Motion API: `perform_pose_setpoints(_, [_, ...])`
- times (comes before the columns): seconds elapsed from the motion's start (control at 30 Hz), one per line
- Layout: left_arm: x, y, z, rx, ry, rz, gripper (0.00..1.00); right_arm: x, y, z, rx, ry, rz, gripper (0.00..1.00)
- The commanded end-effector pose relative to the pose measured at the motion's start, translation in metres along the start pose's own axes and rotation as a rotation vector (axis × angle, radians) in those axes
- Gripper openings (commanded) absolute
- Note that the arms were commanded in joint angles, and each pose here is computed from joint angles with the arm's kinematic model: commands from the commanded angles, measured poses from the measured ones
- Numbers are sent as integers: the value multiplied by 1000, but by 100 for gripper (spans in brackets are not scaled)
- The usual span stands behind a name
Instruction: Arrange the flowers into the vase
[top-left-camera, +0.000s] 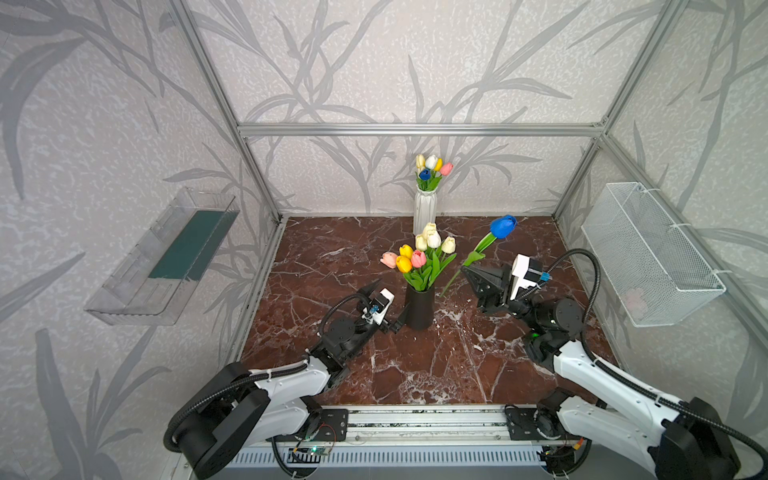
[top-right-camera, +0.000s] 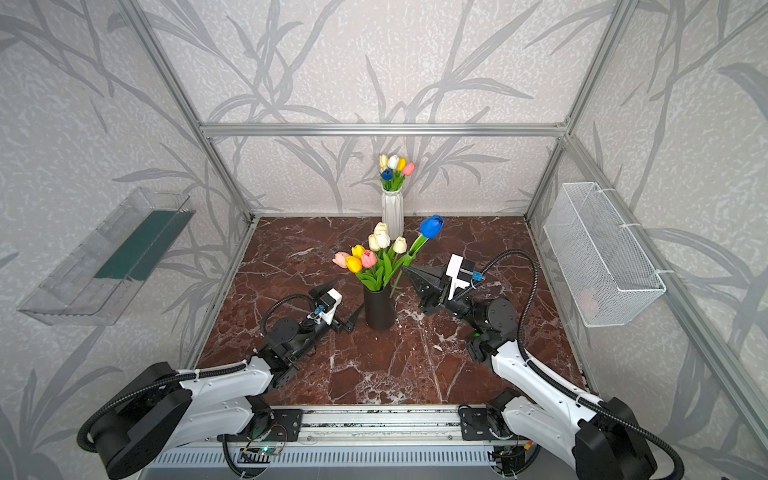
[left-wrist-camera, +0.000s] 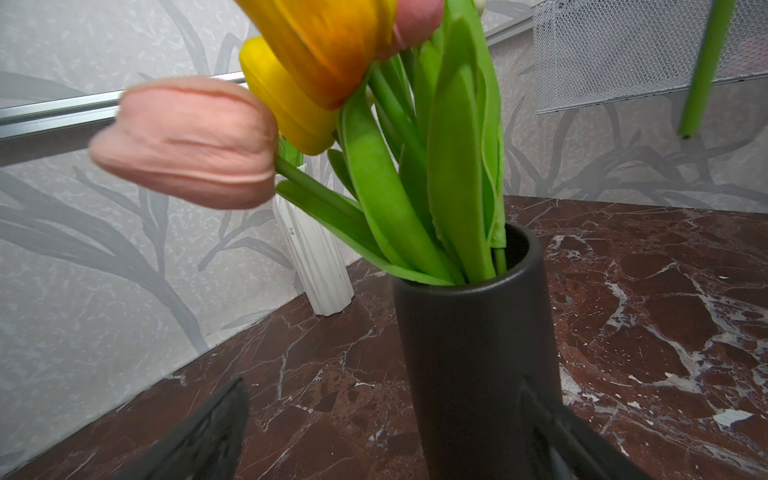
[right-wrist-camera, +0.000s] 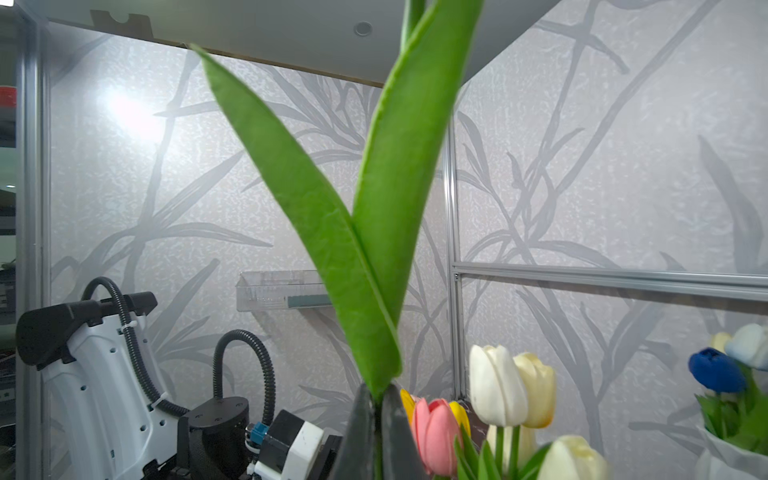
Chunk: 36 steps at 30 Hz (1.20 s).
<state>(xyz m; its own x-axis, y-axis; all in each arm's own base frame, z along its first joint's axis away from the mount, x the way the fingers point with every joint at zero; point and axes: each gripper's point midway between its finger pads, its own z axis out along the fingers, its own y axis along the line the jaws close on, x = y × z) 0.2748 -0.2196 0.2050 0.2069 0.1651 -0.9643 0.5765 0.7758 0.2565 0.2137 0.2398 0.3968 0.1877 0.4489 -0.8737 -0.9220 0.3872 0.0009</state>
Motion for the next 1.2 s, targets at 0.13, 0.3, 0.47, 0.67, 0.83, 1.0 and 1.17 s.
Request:
perform_pose_setpoints(0.13, [-18,3,3,-3,-54,16,99,2,-22,19,83,-56,-160,0])
perform_pose_setpoints(0.3, [-16,4,2,-7,-47,17,99,11,-31,28,91,-52,-149,0])
perform_pose_setpoints(0.47, [-16,4,1,-10,-46,20,99,11,-31,33,71,-58,-115,0])
perform_pose_setpoints(0.67, [-15,5,1,-12,-39,22,99,16,-28,33,60,-41,-92,0])
perform_pose_setpoints(0.83, [-14,3,2,-8,-43,19,99,37,-35,30,94,-6,-104,0])
perform_pose_setpoints(1.0, [-13,4,3,-10,-40,20,99,59,-42,30,101,32,-90,0])
perform_pose_setpoints(1.17, [-11,3,2,-8,-27,22,99,77,-37,26,81,86,-59,0])
